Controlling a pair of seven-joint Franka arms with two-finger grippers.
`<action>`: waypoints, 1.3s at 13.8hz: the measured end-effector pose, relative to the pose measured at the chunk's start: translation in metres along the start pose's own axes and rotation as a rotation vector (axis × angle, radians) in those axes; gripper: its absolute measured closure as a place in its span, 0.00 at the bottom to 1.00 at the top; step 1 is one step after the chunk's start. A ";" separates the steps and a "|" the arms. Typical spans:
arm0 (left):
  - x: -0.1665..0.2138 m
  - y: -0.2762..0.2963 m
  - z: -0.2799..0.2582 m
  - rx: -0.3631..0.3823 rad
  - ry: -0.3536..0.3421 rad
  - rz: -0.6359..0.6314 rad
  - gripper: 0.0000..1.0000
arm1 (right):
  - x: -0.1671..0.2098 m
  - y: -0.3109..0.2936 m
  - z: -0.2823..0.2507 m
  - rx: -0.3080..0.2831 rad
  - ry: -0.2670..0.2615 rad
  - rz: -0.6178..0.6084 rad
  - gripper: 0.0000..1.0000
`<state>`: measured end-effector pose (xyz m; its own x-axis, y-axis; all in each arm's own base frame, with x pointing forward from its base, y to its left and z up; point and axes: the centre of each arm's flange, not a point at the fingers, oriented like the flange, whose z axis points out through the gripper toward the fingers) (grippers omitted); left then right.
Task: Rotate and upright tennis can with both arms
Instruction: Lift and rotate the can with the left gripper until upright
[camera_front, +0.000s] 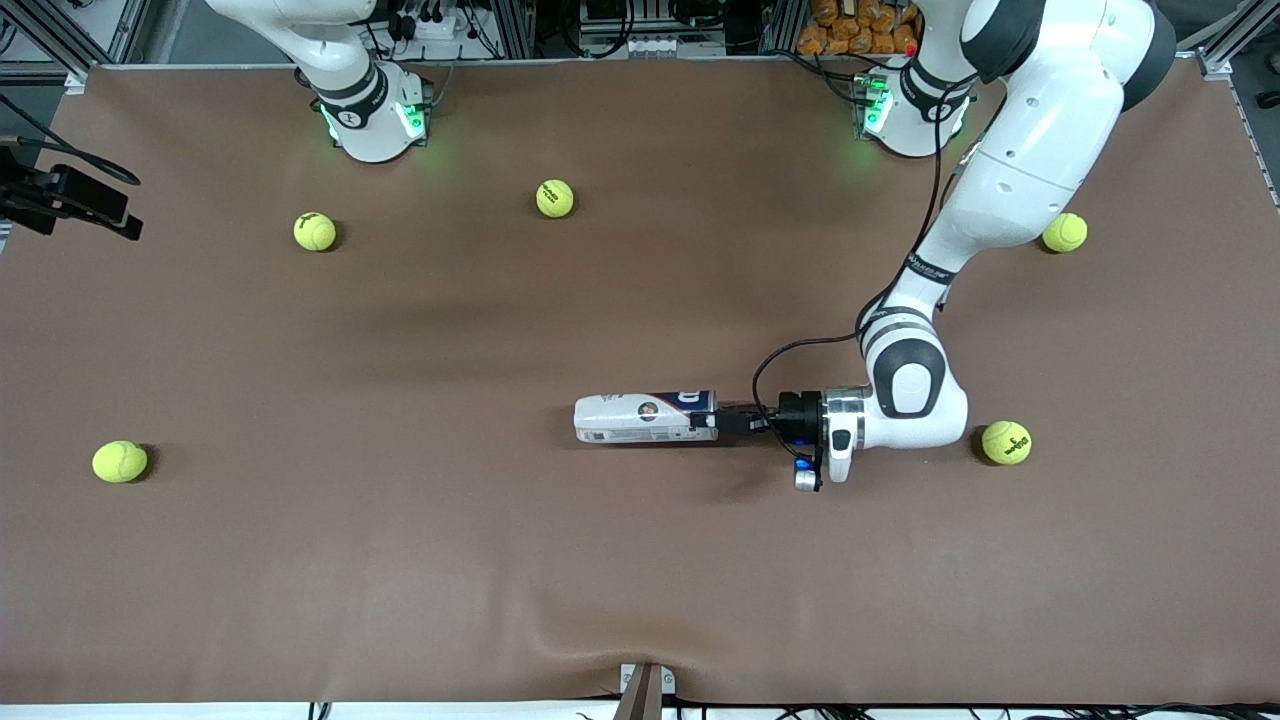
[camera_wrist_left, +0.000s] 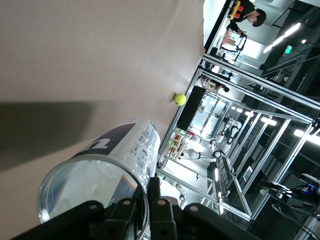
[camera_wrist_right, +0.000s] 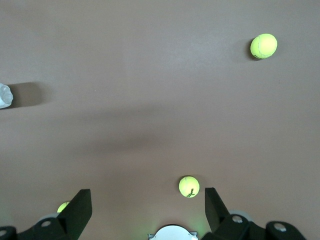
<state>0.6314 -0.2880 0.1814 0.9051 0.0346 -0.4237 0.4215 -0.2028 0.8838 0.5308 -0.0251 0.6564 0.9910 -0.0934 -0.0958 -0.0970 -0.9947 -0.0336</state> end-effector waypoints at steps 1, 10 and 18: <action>-0.002 0.011 -0.002 0.004 0.000 -0.017 0.95 | 0.000 0.000 -0.001 0.000 0.003 0.001 0.00; -0.046 0.143 0.001 0.160 -0.001 -0.179 0.94 | -0.003 0.009 -0.012 0.002 0.016 0.016 0.00; -0.129 0.250 0.018 0.477 0.168 -0.280 0.95 | -0.003 0.010 -0.014 0.002 0.019 0.018 0.00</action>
<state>0.6187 -0.3610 0.4534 0.7756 0.2975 -0.5567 0.6098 -0.5808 0.5392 0.5278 -0.0352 0.6700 0.9907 -0.1123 -0.0772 -0.1152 -0.9928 -0.0342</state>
